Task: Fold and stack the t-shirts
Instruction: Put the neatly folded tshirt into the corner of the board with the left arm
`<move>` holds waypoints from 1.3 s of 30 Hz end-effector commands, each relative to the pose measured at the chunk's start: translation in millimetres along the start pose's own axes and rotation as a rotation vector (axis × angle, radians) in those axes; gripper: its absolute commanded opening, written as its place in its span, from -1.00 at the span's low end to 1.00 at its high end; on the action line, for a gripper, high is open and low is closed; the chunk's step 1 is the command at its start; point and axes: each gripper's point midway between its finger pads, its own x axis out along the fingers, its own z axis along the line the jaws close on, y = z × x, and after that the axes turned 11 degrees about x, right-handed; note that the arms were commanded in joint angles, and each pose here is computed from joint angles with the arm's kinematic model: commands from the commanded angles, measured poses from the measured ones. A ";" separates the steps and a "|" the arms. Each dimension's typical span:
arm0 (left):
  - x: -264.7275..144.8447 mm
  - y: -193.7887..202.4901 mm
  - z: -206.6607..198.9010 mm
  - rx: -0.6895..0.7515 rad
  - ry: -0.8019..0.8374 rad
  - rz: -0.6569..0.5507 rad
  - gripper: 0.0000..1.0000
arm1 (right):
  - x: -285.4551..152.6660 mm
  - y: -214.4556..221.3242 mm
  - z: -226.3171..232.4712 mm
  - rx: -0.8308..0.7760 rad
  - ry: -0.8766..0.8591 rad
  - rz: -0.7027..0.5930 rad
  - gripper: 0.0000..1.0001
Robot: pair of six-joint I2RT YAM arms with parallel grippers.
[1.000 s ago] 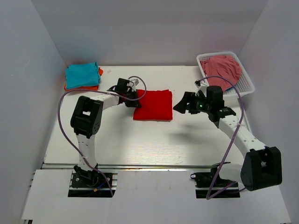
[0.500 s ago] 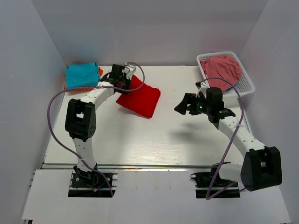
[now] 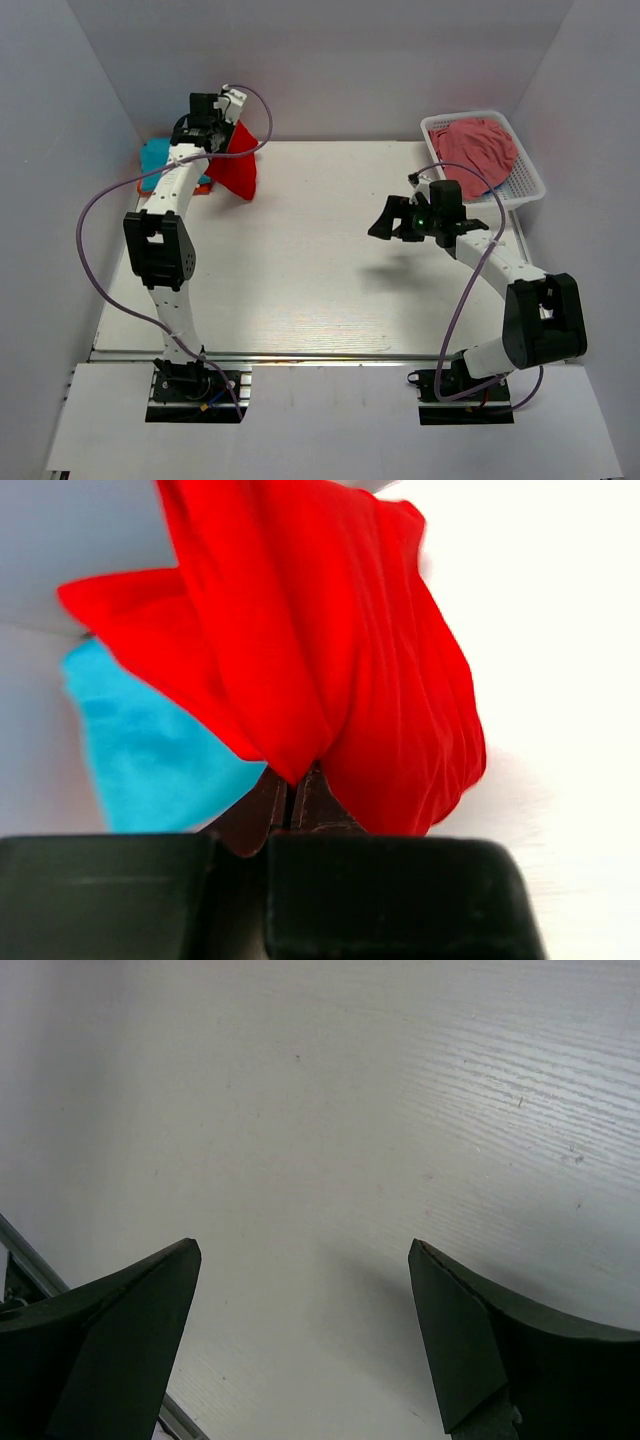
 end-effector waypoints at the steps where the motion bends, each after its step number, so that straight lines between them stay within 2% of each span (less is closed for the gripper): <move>1: -1.9 -5.8 44.2 0.067 -0.095 -0.018 -1.00 | 3.0 -28.0 16.2 -0.043 -0.050 -0.050 0.81; 7: -4.4 -17.8 95.2 0.034 -0.196 -0.049 -1.00 | 17.0 -34.1 14.9 -0.026 -0.055 -0.035 0.81; 12: -16.5 -26.0 122.5 0.015 -0.249 -0.111 -1.00 | 30.9 -31.7 11.5 -0.003 -0.066 0.001 0.81; 16: -24.6 -34.6 128.0 0.024 -0.244 -0.158 -1.00 | 35.7 -30.1 12.9 0.020 -0.085 0.024 0.81; 25: -24.0 -7.4 174.4 -0.102 -0.356 -0.114 -1.00 | 39.5 -39.2 16.2 0.007 -0.100 0.002 0.81; 29: -22.7 4.7 193.4 -0.153 -0.392 -0.135 -1.00 | 43.1 -39.3 17.6 0.006 -0.110 0.011 0.81; 34: 5.7 29.7 182.5 -0.157 -0.328 -0.101 -1.00 | 48.7 -39.6 19.1 0.017 -0.115 0.030 0.81; 39: 29.7 68.6 179.3 -0.184 -0.336 -0.010 -1.00 | 51.5 -40.5 17.8 0.020 -0.117 0.035 0.81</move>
